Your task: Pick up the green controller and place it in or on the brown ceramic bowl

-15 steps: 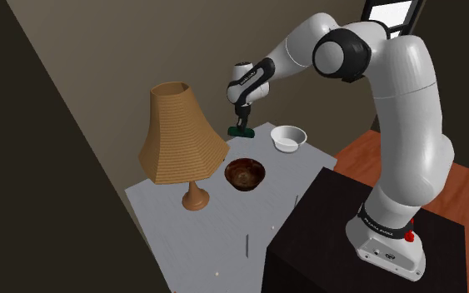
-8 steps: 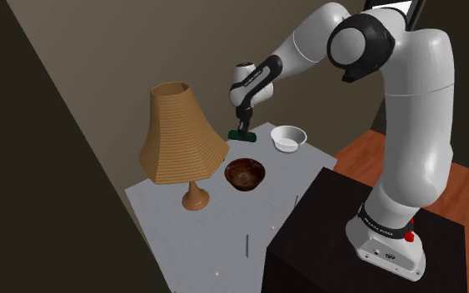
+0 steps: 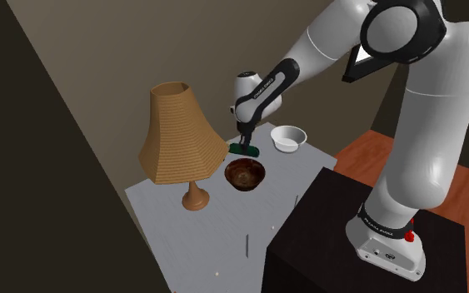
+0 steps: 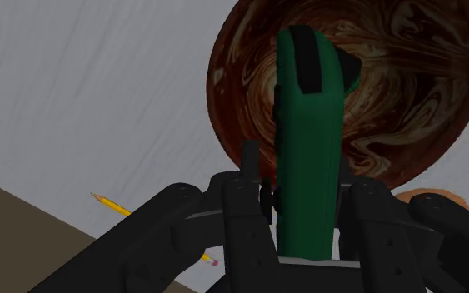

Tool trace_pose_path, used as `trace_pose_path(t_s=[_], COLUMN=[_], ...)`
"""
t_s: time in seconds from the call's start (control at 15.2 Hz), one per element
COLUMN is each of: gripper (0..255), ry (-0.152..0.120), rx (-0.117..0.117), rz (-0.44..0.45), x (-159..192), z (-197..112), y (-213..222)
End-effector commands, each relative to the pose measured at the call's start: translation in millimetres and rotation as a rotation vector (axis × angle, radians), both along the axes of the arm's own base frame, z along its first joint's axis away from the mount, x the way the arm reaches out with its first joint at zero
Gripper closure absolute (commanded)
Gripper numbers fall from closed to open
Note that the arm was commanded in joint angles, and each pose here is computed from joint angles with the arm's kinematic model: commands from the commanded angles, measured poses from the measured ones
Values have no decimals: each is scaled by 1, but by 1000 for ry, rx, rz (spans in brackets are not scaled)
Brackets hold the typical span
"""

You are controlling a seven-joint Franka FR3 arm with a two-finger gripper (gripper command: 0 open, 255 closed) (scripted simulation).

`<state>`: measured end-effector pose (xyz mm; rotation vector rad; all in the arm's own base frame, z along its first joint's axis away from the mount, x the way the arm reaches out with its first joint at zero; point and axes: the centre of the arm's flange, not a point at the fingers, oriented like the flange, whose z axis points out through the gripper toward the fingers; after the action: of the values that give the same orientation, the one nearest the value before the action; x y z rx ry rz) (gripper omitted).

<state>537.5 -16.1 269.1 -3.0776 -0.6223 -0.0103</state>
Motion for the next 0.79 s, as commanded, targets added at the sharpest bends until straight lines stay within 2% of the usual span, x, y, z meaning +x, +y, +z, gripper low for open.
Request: trace_pose_path(t_s=[0.0, 0.07, 0.73], gripper=[255, 255, 255], ry=[-1, -1, -1], rx=[0, 0, 0], rz=[-1, -1, -1], x=[-17, -30, -30], z=[3, 2, -50], y=[18, 32, 32])
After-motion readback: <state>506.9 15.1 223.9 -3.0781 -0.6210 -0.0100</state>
